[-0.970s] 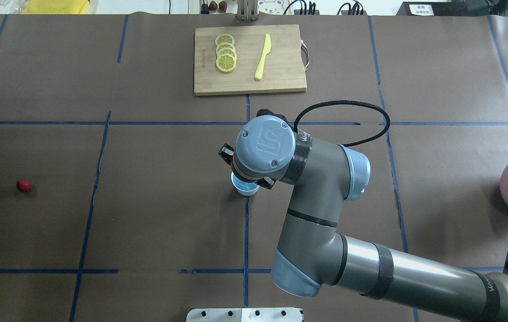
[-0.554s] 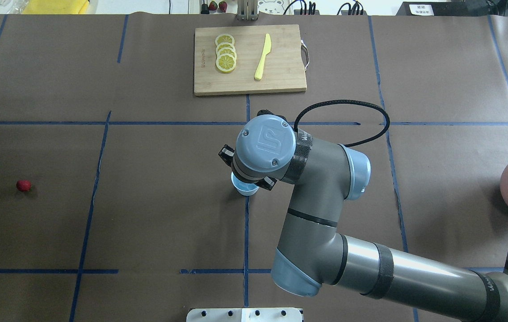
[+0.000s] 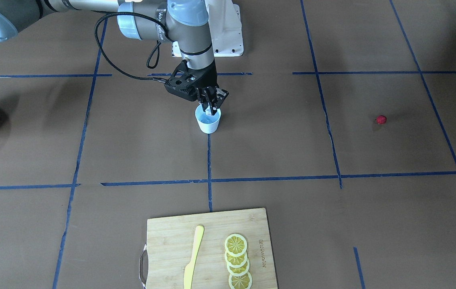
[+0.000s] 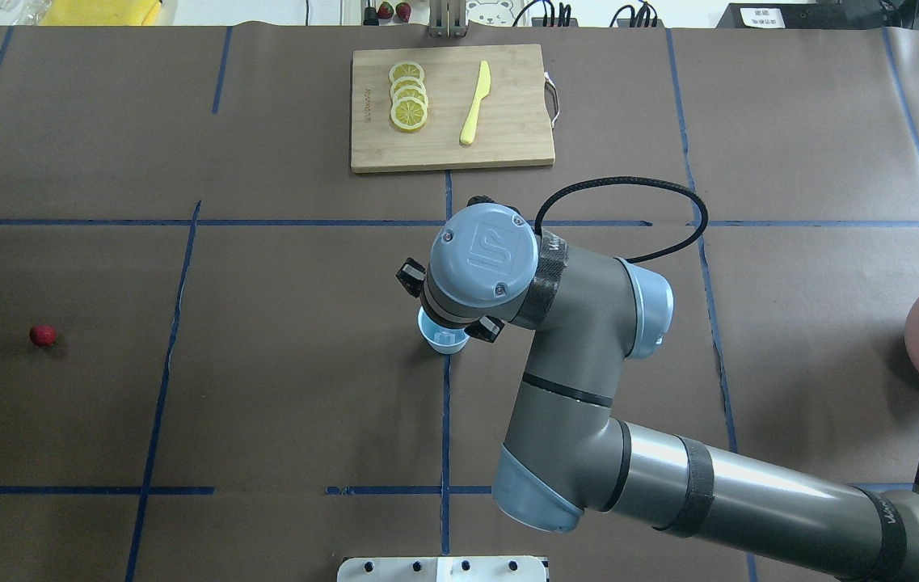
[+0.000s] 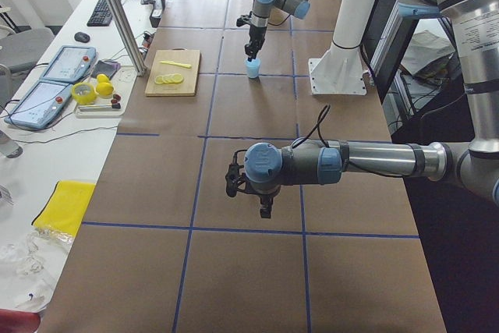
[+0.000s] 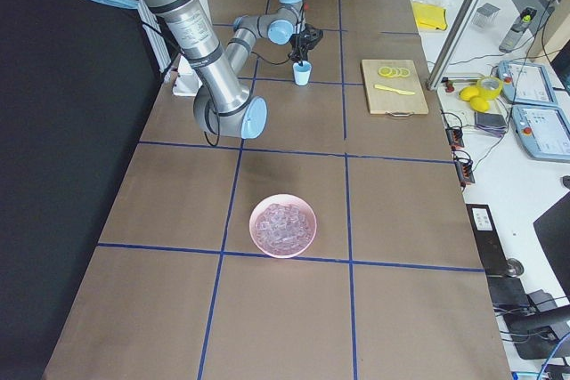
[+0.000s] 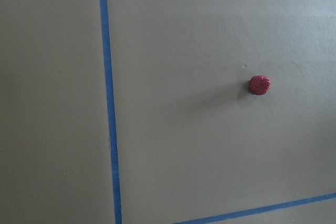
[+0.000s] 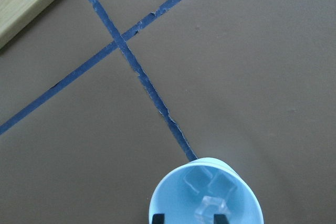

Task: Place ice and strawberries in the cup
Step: 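Open the right gripper to drop the ice cube into the cup, then withdraw the right gripper from the cup toward the pink bowl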

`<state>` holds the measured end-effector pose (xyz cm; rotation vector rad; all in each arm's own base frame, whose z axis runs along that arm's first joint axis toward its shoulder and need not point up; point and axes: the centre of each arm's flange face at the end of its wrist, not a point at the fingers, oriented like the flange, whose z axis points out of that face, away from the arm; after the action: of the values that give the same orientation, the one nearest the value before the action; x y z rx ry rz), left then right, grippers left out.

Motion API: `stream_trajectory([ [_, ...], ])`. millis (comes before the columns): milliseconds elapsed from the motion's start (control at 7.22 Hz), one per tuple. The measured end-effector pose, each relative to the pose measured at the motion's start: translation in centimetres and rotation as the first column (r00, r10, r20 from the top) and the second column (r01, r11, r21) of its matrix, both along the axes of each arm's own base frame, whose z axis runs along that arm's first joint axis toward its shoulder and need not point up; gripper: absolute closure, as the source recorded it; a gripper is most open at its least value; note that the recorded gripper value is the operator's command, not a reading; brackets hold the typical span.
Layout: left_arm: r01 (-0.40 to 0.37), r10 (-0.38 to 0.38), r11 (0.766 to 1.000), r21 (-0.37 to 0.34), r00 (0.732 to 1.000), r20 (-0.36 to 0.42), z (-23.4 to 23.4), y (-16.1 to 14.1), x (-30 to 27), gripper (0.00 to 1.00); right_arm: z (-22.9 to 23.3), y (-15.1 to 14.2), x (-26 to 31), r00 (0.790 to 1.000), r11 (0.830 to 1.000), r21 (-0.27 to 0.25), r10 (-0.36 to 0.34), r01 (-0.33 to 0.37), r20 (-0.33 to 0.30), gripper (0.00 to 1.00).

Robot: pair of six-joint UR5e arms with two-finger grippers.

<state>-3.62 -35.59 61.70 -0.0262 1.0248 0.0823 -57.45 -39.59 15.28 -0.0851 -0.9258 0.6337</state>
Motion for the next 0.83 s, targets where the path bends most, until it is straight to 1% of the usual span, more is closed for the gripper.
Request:
stream_trajectory([
  [277,0.000,0.000,1.000,-0.001,1.000,0.001,0.0,0.0,0.0,0.00,0.0,0.0,0.1,1.000,1.000,-0.001,-0.001,0.001,0.001,0.54],
  [554,0.002,-0.002,1.000,-0.003,1.000,-0.001,0.0,0.0,0.0,0.00,-0.1,-0.1,1.1,1.000,1.000,-0.009,-0.009,0.009,0.016,0.46],
  [693,0.005,-0.005,1.000,-0.005,1.000,-0.018,-0.3,0.0,0.1,0.00,0.9,-0.1,3.7,0.999,1.000,-0.022,-0.017,0.018,0.035,0.42],
  [831,0.005,-0.005,1.000,0.000,0.999,-0.046,-0.8,-0.1,0.4,0.00,3.1,-0.1,8.3,0.998,0.999,-0.031,-0.040,0.042,0.054,0.30],
])
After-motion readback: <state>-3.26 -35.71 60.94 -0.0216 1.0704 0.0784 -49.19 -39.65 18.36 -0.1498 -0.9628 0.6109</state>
